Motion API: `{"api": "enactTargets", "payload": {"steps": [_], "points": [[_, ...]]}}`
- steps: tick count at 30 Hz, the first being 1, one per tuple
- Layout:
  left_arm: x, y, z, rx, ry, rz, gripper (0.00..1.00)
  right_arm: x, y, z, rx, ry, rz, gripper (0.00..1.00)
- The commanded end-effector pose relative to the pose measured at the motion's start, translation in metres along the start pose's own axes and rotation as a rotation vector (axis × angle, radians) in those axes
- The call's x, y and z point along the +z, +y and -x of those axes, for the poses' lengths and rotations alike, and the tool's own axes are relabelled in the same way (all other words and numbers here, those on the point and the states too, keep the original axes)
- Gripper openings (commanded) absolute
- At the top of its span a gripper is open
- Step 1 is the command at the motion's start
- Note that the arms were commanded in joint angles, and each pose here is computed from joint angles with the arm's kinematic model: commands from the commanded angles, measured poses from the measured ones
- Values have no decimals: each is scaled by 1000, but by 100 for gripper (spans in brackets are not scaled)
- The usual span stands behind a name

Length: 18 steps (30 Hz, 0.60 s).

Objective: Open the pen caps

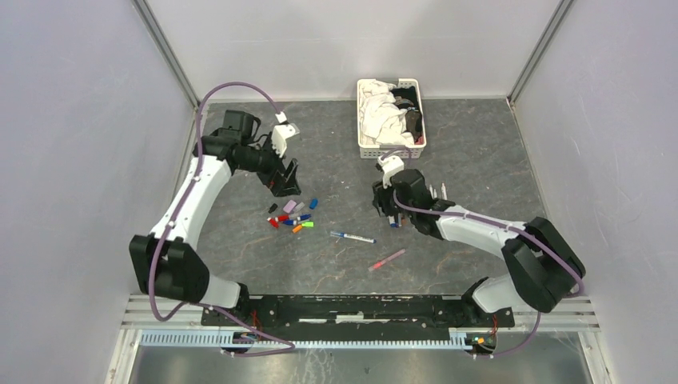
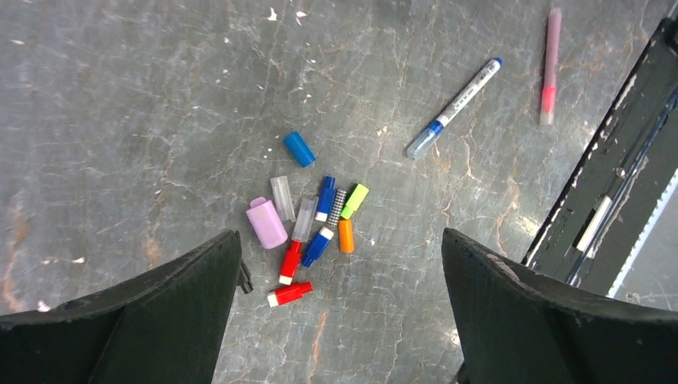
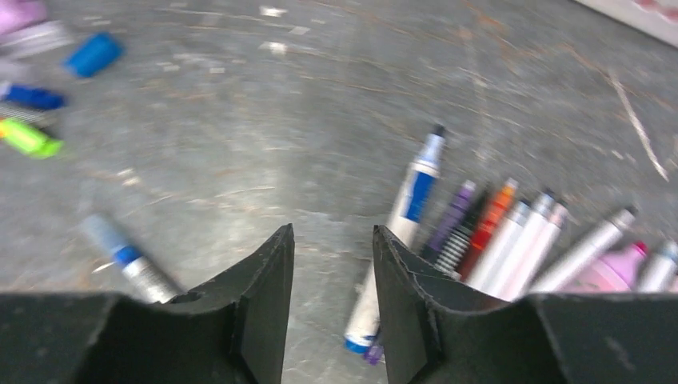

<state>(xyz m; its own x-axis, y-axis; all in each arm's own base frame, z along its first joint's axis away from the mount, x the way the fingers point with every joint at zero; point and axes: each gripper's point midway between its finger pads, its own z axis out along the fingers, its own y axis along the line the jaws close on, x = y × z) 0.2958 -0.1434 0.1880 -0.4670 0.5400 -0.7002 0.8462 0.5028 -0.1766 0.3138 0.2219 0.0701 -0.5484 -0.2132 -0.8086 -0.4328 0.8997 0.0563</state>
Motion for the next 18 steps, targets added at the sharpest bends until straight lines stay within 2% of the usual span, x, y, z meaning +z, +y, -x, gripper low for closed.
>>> {"api": "enactTargets", "payload": {"steps": [1, 4, 7, 10, 14, 18], "points": [[-38, -5, 45, 31, -160, 94, 100, -21, 69, 16, -182, -75, 407, 49], [-46, 8, 49, -14, -188, 211, 100, -26, 96, -10, -311, 12, 536, 52], [-38, 7, 36, -1, -159, 187, 100, -25, 111, -35, -351, 83, 596, 52], [-33, 7, 31, -16, -147, 154, 100, -21, 119, -51, -374, 123, 606, 51], [-42, 18, 39, -9, -193, 248, 100, -12, 118, -61, -399, 163, 568, 48], [-40, 16, 34, 3, -174, 234, 100, -2, 109, -65, -414, 189, 510, 40]]}}
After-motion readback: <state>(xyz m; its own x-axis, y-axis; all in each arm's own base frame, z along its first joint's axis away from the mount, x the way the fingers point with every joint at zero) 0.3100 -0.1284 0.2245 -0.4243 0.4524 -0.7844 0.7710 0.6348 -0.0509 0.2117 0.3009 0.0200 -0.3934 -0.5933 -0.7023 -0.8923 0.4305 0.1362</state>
